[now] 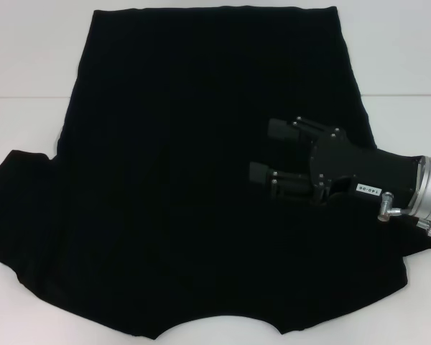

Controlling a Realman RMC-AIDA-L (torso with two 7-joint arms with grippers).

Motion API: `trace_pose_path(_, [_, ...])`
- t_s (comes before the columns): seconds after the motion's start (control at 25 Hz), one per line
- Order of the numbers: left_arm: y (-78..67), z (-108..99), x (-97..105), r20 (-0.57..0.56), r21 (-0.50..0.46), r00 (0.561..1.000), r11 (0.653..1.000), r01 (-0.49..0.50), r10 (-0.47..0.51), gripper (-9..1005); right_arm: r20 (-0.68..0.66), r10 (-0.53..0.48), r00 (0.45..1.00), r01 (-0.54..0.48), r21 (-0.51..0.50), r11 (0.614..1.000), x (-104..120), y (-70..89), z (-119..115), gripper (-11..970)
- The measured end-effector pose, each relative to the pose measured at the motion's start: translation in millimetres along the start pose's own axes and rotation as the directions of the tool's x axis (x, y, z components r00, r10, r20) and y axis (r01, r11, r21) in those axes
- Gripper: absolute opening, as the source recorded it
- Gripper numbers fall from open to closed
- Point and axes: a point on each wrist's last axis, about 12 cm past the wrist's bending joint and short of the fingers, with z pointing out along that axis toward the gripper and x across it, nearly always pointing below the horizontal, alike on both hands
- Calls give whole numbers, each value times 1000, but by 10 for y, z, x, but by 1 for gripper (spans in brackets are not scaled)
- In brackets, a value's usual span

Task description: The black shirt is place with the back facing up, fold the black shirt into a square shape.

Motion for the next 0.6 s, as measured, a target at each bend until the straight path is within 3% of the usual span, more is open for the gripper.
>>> trace_pose_path(0.28, [-109, 5, -195, 46, 33, 999, 999, -23, 22, 21, 0, -1, 1000, 1, -1, 1000, -4, -2, 5, 891])
trace_pose_path(0.6, [-429, 17, -387, 128, 223, 990, 970, -93, 65, 21, -1, 0, 1000, 0, 1, 1000, 0, -2, 1, 882])
